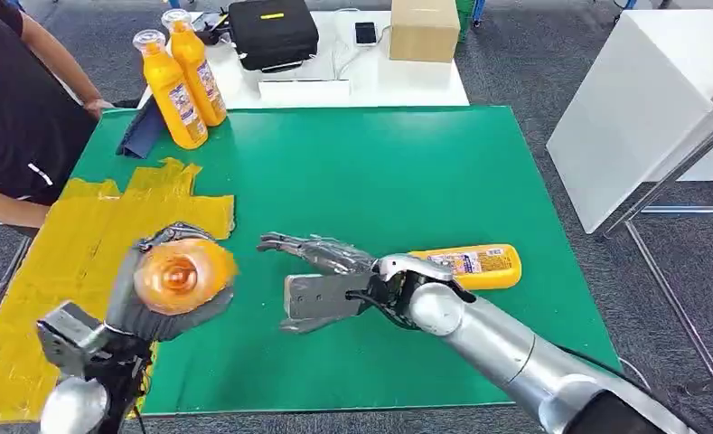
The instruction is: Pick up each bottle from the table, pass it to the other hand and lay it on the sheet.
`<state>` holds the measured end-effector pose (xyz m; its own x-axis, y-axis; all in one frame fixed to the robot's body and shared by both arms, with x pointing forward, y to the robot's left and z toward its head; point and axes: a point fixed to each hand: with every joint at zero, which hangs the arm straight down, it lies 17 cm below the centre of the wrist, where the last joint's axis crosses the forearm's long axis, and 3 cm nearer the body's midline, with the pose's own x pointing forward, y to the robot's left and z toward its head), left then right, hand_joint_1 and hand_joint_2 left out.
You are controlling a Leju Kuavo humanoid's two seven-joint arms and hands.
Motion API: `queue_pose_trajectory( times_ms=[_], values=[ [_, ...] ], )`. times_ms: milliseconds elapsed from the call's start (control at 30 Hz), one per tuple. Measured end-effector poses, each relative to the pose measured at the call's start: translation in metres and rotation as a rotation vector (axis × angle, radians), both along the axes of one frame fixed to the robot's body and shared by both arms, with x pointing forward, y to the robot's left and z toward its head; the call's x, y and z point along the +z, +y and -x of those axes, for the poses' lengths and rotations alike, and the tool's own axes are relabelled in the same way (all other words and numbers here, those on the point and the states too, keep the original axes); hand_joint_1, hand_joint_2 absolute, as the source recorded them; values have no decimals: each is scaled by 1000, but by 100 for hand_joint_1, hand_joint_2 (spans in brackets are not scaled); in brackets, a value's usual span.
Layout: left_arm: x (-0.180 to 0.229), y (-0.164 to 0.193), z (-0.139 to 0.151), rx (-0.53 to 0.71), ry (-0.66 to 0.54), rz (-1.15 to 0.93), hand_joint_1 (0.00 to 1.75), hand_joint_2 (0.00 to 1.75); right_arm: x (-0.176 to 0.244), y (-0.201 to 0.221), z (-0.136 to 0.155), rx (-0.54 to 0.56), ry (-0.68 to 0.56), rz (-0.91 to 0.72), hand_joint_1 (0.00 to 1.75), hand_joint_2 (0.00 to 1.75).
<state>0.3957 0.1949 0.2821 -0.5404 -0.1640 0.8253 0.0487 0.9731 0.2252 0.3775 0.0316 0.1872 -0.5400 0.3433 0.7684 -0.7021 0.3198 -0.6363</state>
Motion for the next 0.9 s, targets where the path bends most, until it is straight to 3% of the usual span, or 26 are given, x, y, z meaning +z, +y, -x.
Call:
queue_pose_trajectory(
  times_ms=[167,300,500,900],
  values=[
    [6,43,-10,368,-174,-371,175,175,5,-25,-16,-72,-44,8,0,0],
    [-15,59,-15,515,-227,-624,175,175,11,-52,-27,-118,-73,16,0,0],
    [-77,74,-24,545,-136,-791,175,175,11,-102,-35,-184,-107,43,0,0],
    [-200,111,-24,534,75,-1071,175,175,9,-199,-23,-275,-207,148,0,0]
  ],
)
